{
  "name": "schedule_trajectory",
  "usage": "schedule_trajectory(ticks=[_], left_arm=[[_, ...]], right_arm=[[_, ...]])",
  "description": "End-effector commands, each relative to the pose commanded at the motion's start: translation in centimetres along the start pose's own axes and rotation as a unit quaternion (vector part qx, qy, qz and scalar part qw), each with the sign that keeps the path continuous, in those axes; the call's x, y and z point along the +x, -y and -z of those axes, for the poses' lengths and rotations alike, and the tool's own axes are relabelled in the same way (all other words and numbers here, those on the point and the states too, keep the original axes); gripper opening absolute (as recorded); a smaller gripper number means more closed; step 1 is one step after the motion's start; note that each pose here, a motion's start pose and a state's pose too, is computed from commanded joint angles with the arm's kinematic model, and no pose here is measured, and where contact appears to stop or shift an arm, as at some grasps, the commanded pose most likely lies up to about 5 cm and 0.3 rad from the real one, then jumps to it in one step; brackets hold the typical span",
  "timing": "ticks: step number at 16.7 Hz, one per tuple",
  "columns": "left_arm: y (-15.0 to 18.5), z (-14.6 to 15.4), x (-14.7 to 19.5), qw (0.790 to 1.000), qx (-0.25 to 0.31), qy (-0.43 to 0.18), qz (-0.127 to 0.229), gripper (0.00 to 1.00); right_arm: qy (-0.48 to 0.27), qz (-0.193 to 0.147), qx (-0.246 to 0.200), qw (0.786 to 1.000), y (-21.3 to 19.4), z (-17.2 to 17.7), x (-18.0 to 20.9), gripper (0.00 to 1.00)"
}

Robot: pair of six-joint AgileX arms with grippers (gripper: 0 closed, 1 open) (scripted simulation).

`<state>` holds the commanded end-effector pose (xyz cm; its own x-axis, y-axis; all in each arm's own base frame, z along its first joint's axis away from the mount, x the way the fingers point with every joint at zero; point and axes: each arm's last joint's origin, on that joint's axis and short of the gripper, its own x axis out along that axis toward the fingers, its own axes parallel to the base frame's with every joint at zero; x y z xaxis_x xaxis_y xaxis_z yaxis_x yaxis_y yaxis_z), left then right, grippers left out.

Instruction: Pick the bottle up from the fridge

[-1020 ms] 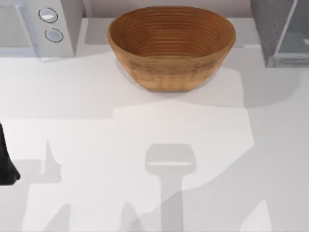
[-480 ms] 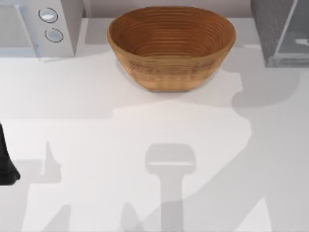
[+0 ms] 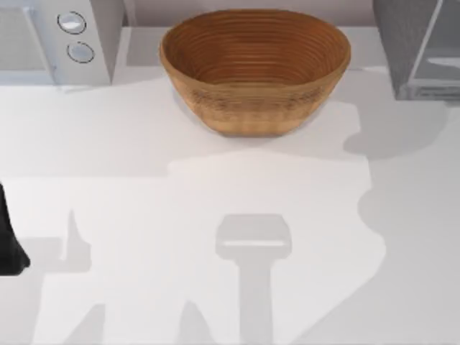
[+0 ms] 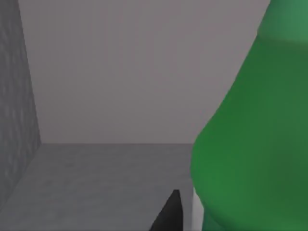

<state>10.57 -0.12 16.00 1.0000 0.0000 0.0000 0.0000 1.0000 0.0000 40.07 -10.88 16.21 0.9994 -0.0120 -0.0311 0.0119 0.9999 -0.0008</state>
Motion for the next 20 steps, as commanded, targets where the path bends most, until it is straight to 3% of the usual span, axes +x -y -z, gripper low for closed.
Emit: schedule_trajectory(ticks=[3, 12, 20], left_arm=[[0.0, 0.0, 0.0, 1.0, 0.0, 0.0, 0.0, 1.0], [0.0, 0.0, 0.0, 1.0, 0.0, 0.0, 0.0, 1.0], [0.0, 0.0, 0.0, 1.0, 0.0, 0.0, 0.0, 1.0]], right_arm=[[0.008, 0.0, -0.002, 1.0, -0.1, -0.3, -2.0, 0.0], [0.004, -0.004, -0.001, 1.0, -1.1, -1.5, -3.1, 0.0], [0.009, -0.001, -0.006, 1.0, -5.3, -7.3, -11.6, 0.0]])
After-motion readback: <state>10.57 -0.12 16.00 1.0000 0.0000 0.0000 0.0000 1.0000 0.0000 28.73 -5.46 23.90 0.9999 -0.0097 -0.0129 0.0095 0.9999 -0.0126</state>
